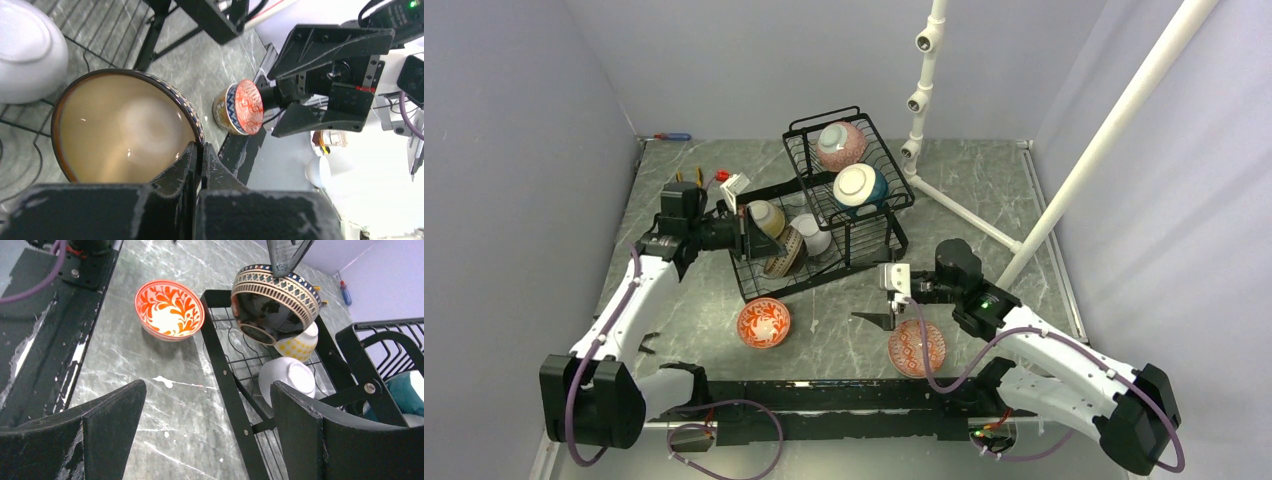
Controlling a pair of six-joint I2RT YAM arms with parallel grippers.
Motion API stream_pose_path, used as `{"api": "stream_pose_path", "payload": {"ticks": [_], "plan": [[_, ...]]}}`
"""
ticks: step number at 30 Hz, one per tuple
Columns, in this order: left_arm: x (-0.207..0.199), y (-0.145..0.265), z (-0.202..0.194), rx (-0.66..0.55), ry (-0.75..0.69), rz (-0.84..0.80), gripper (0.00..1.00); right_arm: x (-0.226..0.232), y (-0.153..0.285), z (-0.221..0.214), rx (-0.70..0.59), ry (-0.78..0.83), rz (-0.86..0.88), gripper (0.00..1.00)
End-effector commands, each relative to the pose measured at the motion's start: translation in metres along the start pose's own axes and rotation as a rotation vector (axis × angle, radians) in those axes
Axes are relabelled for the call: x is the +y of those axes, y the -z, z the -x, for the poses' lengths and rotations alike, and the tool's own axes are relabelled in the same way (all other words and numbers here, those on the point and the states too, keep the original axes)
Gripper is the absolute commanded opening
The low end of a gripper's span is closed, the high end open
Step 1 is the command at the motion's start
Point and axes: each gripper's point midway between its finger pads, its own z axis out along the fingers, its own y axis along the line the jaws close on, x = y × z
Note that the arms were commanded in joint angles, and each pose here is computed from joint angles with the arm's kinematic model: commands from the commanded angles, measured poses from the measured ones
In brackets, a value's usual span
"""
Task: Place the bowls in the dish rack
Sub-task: Pick up the bowl from the dish rack.
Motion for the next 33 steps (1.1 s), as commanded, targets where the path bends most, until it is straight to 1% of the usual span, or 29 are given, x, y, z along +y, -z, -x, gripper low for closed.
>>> {"api": "stream_pose_path", "payload": {"ticks": [1,5,9,13,16,23,27,33], "plan": [[-0.029,0.011,-0.025,0.109,-0.054,-0.077,0.03,-0.001,-0.003,0.017,-0.045,0.173,0.067,1.0],[-0.041,0.008,-0.041,0.158,-0.079,-0.088,0.03,0.004,-0.007,0.015,-0.055,0.209,0.103,1.0],[-0.056,-0.005,-0.06,0.229,-0.081,-0.142,0.03,0.009,-0.014,0.018,-0.086,0.253,0.132,1.0],[-0.065,-0.018,-0.077,0.313,-0.061,-0.185,0.03,0.015,-0.026,0.013,-0.06,0.301,0.148,1.0],[-0.074,-0.029,-0.083,0.353,-0.069,-0.217,0.03,0.019,-0.035,0.009,-0.041,0.334,0.159,1.0],[-0.096,-0.045,-0.089,0.398,-0.127,-0.288,0.03,0.029,-0.049,-0.001,0.005,0.385,0.182,1.0],[-0.103,-0.05,-0.092,0.421,-0.146,-0.307,0.03,0.037,-0.056,-0.009,0.029,0.382,0.224,1.0],[-0.111,-0.051,-0.093,0.432,-0.184,-0.327,0.03,0.038,-0.062,-0.023,0.085,0.367,0.239,0.98]]}}
